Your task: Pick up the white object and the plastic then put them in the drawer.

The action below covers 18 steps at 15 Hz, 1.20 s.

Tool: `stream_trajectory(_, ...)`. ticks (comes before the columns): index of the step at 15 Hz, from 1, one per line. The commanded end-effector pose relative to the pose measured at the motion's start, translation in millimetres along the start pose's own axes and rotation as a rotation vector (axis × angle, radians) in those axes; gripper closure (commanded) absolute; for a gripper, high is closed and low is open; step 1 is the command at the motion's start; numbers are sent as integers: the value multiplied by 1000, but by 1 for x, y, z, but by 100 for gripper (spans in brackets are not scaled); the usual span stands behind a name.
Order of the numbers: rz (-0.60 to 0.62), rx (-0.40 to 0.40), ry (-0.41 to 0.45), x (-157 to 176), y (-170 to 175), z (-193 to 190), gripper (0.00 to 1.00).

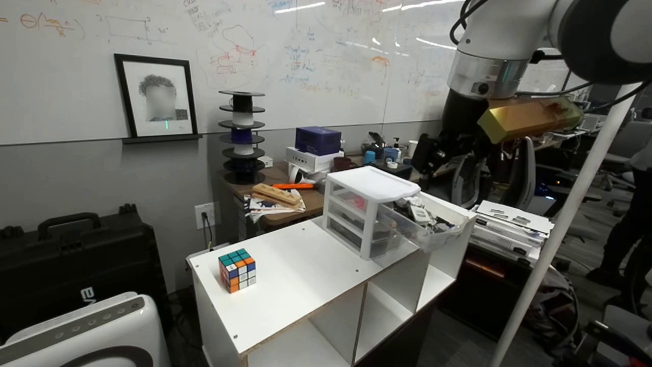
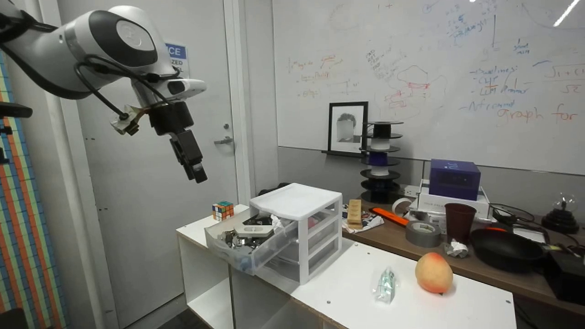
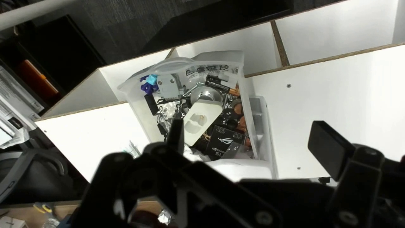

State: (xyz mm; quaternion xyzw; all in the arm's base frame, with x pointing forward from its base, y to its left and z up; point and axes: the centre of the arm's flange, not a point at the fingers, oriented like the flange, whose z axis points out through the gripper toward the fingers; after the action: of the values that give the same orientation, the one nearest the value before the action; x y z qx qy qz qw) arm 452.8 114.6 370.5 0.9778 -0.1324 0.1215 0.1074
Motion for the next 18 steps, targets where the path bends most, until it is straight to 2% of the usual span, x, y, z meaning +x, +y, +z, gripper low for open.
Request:
stream_trajectory(1, 0, 0, 0, 0, 0, 0, 0)
stream_trajectory(2, -11, -12, 11, 4, 3, 1, 0)
stream_trajectory(4, -50, 16, 4, 14, 16, 2, 0)
stream_trajectory(11, -54, 204, -12, 76, 139, 40, 0)
stream_trajectory(13, -60, 262, -39, 88, 171, 64, 0)
stream_trajectory(14, -66, 297, -54, 66, 189, 66, 0)
stream_trajectory(17, -91, 366, -123, 60, 219, 91, 0)
stream_trajectory(18, -103, 373, -143, 92, 218, 105, 0)
